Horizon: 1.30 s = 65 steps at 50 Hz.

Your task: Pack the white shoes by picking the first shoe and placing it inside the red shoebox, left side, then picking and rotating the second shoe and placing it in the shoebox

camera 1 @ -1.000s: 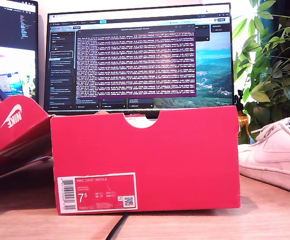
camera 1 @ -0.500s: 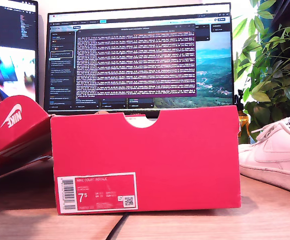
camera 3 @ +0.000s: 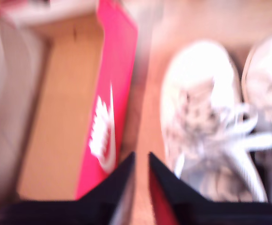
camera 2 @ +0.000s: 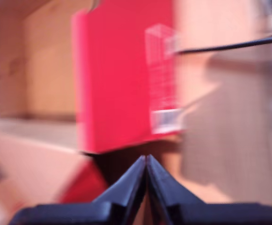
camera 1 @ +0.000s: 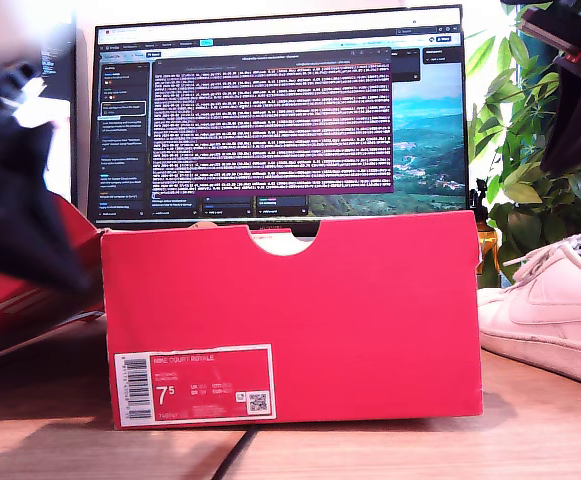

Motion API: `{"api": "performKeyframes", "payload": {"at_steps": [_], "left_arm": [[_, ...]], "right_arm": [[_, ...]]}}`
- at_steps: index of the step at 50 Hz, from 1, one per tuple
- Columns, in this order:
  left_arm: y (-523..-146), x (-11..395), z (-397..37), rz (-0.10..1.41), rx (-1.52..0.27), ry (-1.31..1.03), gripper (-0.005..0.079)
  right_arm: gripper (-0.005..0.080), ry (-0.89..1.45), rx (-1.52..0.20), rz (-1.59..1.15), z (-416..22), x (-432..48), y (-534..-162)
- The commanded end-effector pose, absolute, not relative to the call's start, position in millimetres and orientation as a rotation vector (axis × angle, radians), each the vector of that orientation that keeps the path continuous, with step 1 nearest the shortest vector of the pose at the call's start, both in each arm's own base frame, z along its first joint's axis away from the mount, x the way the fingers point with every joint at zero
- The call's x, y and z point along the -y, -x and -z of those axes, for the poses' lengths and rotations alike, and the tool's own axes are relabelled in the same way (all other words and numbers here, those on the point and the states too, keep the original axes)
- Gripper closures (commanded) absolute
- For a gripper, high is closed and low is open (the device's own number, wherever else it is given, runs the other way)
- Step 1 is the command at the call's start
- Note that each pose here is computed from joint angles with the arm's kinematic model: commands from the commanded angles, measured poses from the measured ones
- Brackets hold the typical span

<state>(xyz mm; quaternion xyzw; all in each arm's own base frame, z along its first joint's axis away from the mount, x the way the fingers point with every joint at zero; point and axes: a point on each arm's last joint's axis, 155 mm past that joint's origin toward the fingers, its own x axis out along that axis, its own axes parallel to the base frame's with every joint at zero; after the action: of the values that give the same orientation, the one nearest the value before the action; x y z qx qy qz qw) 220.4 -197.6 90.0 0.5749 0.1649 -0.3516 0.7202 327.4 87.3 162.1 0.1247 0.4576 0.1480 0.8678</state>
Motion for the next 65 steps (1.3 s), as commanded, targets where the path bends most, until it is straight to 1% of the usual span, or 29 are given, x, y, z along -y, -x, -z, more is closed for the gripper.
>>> {"api": "performKeyframes", "payload": {"at_steps": [1, 5, 10, 16, 20, 27, 45, 49, 51, 54, 56, 58, 59, 60, 62, 65], "left_arm": [[-228.1, 198.2, -90.7, 0.734, -0.366, -1.276, 0.0760], [-230.8, 200.8, -85.7, 0.732, -0.374, -1.282, 0.0760], [-232.0, 202.9, -80.6, 0.732, -0.387, -1.275, 0.0760], [-231.7, 203.5, -78.0, 0.737, -0.393, -1.278, 0.0760], [-232.1, 204.2, -78.8, 0.736, -0.389, -1.275, 0.0760], [-234.5, 207.9, -83.2, 0.729, -0.368, -1.259, 0.0760], [-236.3, 210.5, -86.5, 0.723, -0.352, -1.247, 0.0760], [-236.2, 210.5, -86.5, 0.724, -0.352, -1.247, 0.0760], [-236.2, 210.5, -86.5, 0.723, -0.352, -1.247, 0.0760], [-236.2, 210.5, -86.5, 0.723, -0.352, -1.247, 0.0760], [-236.2, 210.5, -86.5, 0.723, -0.352, -1.247, 0.0760], [-236.2, 210.5, -86.5, 0.723, -0.352, -1.247, 0.0760], [-236.2, 210.5, -86.5, 0.723, -0.352, -1.247, 0.0760], [-236.2, 210.5, -86.6, 0.723, -0.352, -1.246, 0.0760], [-236.2, 210.5, -86.4, 0.724, -0.353, -1.247, 0.0760], [-236.2, 210.5, -86.5, 0.723, -0.352, -1.247, 0.0760]], "right_arm": [[0.0548, -0.229, -0.962, -0.327, -164.5, -92.2, -324.7], [0.0501, -0.191, -0.979, -0.334, -160.7, -94.8, -320.1], [0.0492, -0.150, -1.025, -0.340, -153.1, -97.2, -309.2], [0.0404, -0.088, -1.092, -0.308, -140.9, -91.7, -296.4], [0.0374, -0.045, -1.130, -0.283, -133.0, -86.0, -290.9], [0.0372, 0.003, -1.199, -0.245, -116.8, -77.3, -286.4], [0.0373, 0.013, -1.400, -0.229, -59.9, -77.2, -284.8], [0.0383, 0.015, -1.438, -0.226, -49.3, -77.0, -283.1], [0.0401, 0.014, -1.450, -0.224, -45.5, -77.0, -283.0], [0.0487, 0.014, -1.459, -0.222, -41.8, -77.0, -283.2], [0.0611, 0.015, -1.453, -0.224, -41.6, -77.9, -284.9], [0.0762, 0.017, -1.439, -0.228, -42.1, -79.6, -288.3], [0.0766, 0.018, -1.430, -0.231, -42.5, -80.5, -289.9], [0.0747, 0.019, -1.425, -0.233, -43.0, -81.4, -291.1], [0.0767, 0.017, -1.414, -0.240, -44.3, -83.7, -293.4], [0.0765, 0.016, -1.409, -0.251, -48.3, -87.9, -294.8]]}}
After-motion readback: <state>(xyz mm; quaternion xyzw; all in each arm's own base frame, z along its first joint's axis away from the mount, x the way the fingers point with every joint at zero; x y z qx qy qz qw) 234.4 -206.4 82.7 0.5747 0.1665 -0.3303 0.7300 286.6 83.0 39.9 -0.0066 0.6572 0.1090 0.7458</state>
